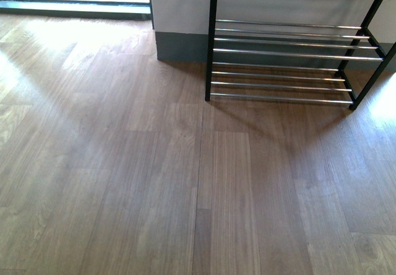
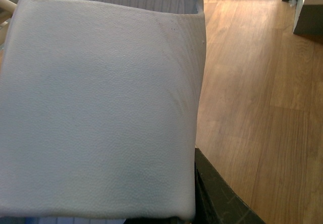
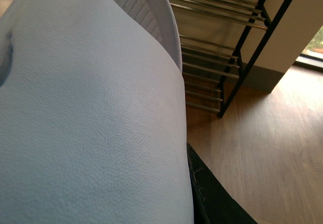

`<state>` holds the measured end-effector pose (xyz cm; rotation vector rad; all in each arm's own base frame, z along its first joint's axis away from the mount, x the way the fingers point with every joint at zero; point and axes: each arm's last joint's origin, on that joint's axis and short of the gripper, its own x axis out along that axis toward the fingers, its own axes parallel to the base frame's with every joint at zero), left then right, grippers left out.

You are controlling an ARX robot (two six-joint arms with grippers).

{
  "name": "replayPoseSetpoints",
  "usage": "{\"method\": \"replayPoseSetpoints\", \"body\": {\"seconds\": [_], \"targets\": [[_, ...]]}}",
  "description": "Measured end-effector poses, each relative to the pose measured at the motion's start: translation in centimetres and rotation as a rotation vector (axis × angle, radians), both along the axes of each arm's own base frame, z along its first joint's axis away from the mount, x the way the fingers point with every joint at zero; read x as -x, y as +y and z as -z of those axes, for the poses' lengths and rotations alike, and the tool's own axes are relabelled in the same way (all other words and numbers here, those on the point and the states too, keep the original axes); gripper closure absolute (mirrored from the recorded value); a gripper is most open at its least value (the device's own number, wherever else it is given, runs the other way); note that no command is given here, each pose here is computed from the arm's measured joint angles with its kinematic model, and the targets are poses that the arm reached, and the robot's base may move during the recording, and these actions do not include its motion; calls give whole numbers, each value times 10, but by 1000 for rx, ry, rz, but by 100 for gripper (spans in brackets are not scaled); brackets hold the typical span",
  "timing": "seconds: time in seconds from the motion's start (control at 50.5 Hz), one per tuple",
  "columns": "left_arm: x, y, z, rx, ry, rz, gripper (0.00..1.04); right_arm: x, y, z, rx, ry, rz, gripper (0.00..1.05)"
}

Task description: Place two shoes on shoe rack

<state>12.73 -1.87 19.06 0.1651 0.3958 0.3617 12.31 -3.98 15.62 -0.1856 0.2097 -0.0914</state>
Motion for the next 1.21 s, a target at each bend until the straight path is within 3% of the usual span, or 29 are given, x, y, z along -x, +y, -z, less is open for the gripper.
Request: {"method": "replayPoseSetpoints", "body": {"seconds": [1.209], "targets": [[0, 0, 0, 9, -8, -8, 103, 0, 0, 0, 0, -1, -4, 103]]}}
